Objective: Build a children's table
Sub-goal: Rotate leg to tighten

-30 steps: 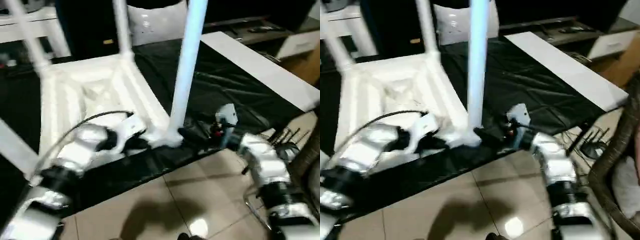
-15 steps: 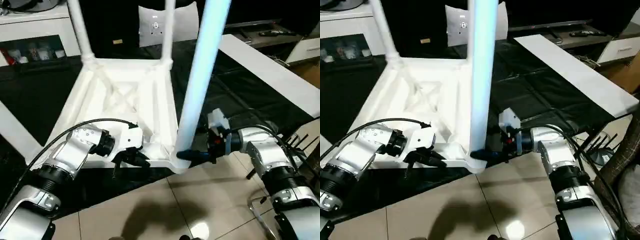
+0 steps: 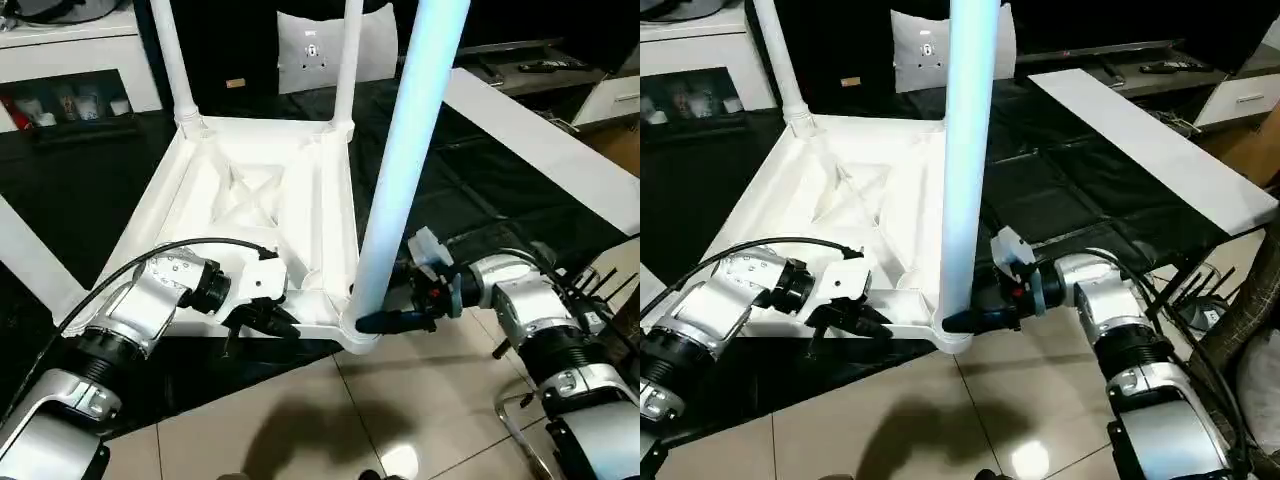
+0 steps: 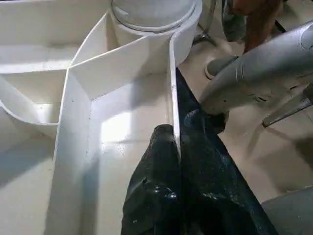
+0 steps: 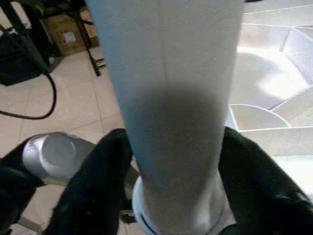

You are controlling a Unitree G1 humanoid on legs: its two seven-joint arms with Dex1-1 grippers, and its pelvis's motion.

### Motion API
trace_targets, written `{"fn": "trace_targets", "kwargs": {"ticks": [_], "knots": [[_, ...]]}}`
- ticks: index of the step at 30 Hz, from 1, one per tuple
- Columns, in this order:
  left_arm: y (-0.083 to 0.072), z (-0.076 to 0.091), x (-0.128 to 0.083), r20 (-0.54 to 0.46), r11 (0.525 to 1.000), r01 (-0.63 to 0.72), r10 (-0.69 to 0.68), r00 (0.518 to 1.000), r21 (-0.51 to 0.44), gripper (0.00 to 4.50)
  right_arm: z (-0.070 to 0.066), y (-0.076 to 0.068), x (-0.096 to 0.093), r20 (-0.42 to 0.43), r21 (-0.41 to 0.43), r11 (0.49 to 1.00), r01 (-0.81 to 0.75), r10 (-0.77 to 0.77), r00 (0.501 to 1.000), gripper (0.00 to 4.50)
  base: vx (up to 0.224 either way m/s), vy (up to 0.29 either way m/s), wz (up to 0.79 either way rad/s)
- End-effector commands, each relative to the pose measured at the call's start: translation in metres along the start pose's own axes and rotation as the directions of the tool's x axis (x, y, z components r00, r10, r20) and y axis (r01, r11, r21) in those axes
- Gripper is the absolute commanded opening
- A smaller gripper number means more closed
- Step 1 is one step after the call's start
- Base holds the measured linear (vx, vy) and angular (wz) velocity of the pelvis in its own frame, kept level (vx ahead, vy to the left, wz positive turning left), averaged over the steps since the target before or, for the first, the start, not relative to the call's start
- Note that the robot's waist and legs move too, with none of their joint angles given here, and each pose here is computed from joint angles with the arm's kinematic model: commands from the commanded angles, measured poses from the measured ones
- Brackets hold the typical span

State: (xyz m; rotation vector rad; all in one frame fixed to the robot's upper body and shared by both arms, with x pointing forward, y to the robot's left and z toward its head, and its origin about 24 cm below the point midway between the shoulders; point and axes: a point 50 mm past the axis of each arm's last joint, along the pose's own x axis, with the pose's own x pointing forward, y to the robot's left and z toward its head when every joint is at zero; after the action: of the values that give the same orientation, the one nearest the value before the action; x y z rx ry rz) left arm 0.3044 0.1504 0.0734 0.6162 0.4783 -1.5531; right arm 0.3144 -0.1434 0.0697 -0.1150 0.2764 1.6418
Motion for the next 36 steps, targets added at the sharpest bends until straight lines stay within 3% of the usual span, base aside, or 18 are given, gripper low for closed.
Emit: {"fn": "trace_targets", "kwargs": {"ticks": [1,9,12,15,17,18,22,24,27,29,31,32,36], "knots": [[0.002,0.014,0.002,0.005,0.996,0.055,-0.055,0.998,0.072,0.00,0.002,0.001,0.003,0.005,0.018,0.999,-0.041,0.041,0.999,2.45,0.000,0.000,0.00],[0.004,0.011,-0.001,0.024,1.000,-0.005,0.005,1.000,-0.003,0.00,0.001,0.002,0.006,0.069,0.097,0.995,-0.039,0.033,0.997,2.01,0.000,0.000,0.00],[0.010,0.015,-0.002,0.053,0.987,-0.120,0.126,0.991,-0.103,0.00,0.000,-0.002,0.014,0.101,0.138,0.987,0.079,-0.093,0.991,1.99,0.000,0.000,0.00],[0.011,0.017,0.000,0.069,0.976,-0.170,0.180,0.981,-0.139,0.00,-0.002,0.000,0.019,0.108,0.134,0.985,0.109,-0.124,0.986,1.99,0.000,0.000,0.00],[0.015,0.021,0.004,0.094,0.940,-0.261,0.287,0.953,-0.220,0.00,-0.009,-0.001,0.029,0.090,0.160,0.964,0.211,-0.227,0.970,1.99,0.000,0.000,0.00],[0.018,0.024,0.007,0.104,0.909,-0.321,0.358,0.928,-0.266,0.00,-0.010,-0.004,0.036,0.102,0.186,0.941,0.283,-0.305,0.947,1.99,0.000,0.000,0.00],[0.019,0.028,0.012,0.107,0.878,-0.369,0.417,0.903,-0.305,0.00,-0.007,-0.010,0.046,0.127,0.230,0.898,0.376,-0.411,0.903,1.98,0.000,0.000,0.00],[0.020,0.031,0.019,0.102,0.849,-0.409,0.464,0.880,-0.335,0.00,-0.004,-0.016,0.057,0.121,0.256,0.851,0.459,-0.499,0.858,1.98,0.000,0.000,0.00],[0.030,0.040,0.027,0.094,0.787,-0.494,0.560,0.823,-0.370,0.00,0.002,-0.032,0.079,0.089,0.330,0.704,0.629,-0.687,0.722,1.98,0.000,0.000,0.00],[0.036,0.047,0.029,0.084,0.751,-0.542,0.610,0.788,-0.378,0.00,0.007,-0.039,0.091,0.080,0.425,0.602,0.676,-0.769,0.634,1.98,0.000,0.000,0.00],[0.038,0.049,0.029,0.084,0.745,-0.551,0.620,0.780,-0.376,0.00,0.010,-0.040,0.094,0.085,0.428,0.597,0.679,-0.774,0.627,1.98,0.000,0.000,0.00],[0.039,0.054,0.031,0.087,0.734,-0.562,0.634,0.769,-0.380,0.00,0.015,-0.041,0.100,0.096,0.412,0.591,0.693,-0.785,0.612,2.54,0.000,0.000,0.00],[0.040,0.057,0.032,0.088,0.737,-0.569,0.636,0.767,-0.365,0.00,0.017,-0.042,0.105,0.088,0.354,0.590,0.726,-0.793,0.602,2.68,0.000,0.000,0.00]]}}
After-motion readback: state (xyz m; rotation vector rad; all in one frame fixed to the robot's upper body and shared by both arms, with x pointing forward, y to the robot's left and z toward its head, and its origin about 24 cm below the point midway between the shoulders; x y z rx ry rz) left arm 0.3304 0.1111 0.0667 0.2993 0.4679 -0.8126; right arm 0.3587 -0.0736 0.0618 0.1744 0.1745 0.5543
